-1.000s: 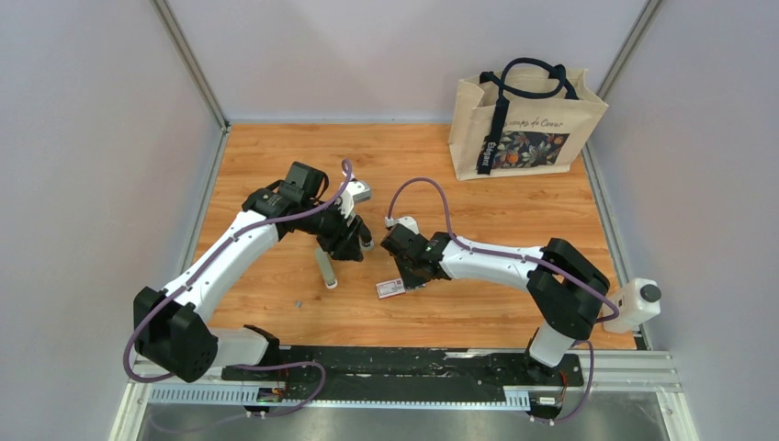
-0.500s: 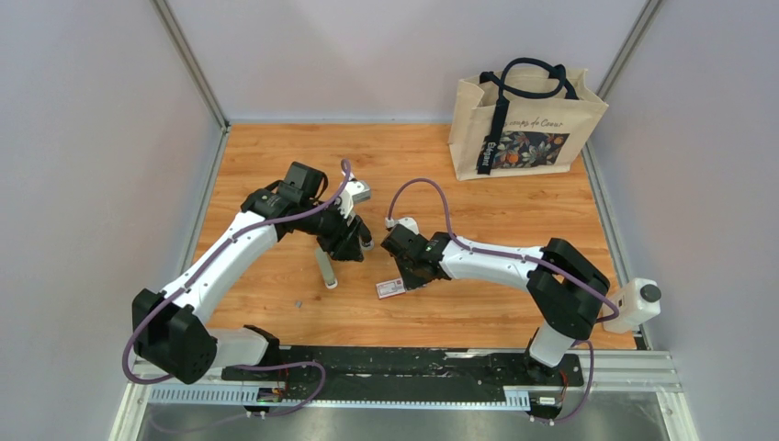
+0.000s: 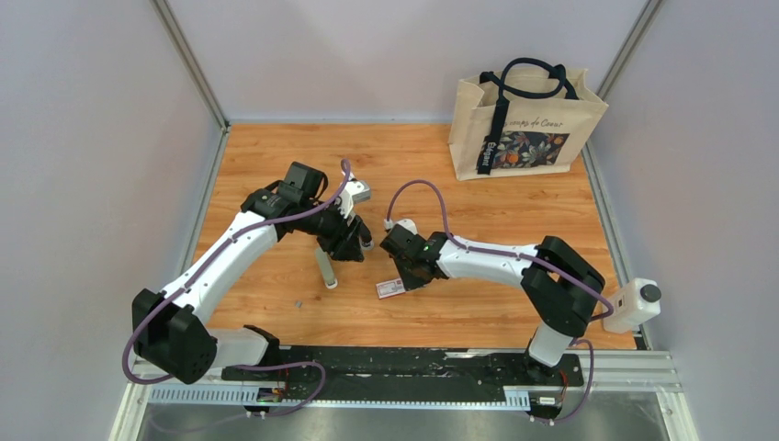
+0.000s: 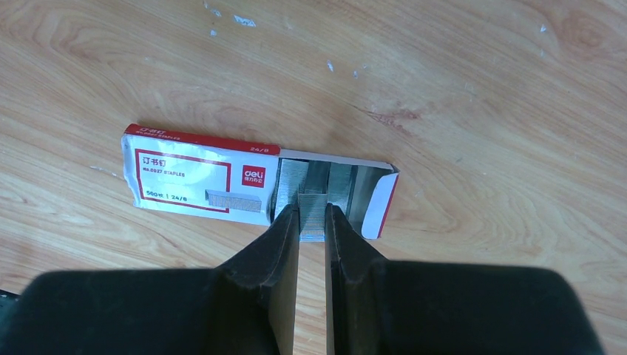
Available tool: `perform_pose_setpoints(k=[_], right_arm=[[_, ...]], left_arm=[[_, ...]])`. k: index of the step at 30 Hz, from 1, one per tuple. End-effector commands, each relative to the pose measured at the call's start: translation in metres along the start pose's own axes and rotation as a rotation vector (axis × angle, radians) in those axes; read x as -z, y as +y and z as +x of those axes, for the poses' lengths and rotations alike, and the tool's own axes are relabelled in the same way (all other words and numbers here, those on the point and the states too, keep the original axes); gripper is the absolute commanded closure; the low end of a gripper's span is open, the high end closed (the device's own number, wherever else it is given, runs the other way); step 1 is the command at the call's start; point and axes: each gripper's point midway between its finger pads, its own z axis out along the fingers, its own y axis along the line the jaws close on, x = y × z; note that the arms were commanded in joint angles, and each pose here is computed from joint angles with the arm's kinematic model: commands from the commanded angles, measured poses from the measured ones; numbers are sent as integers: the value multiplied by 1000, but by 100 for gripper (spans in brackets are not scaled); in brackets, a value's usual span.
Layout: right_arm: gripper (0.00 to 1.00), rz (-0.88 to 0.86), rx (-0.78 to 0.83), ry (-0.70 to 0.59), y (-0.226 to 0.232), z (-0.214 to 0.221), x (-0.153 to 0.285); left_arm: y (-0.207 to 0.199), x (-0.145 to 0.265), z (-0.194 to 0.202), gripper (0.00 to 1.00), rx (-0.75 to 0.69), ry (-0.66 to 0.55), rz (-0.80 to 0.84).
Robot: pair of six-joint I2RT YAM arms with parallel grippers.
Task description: Unload the staples from the stapler
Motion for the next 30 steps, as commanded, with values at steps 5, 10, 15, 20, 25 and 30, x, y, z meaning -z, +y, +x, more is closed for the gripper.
perform_pose_setpoints(k=[5, 10, 15, 20, 25, 30], right_arm=[[89, -26, -13, -22, 3, -14, 1], [89, -28, -16, -24, 3, -14, 1], [89, -33, -16, -21, 4, -14, 1], [88, -32, -15, -16, 3, -13, -1], [87, -40, -24, -16, 3, -13, -1], [86, -44, -35, -19, 0, -14, -2]], left_arm=[[-8, 7, -15, 39, -45, -54, 19], [-8, 7, -15, 39, -46, -54, 19], [-9, 7, -14, 39, -44, -54, 24], [-9, 7, -13, 39, -45, -53, 22], [-9, 7, -13, 39, -43, -52, 27], [-11, 7, -14, 39, -42, -54, 34]])
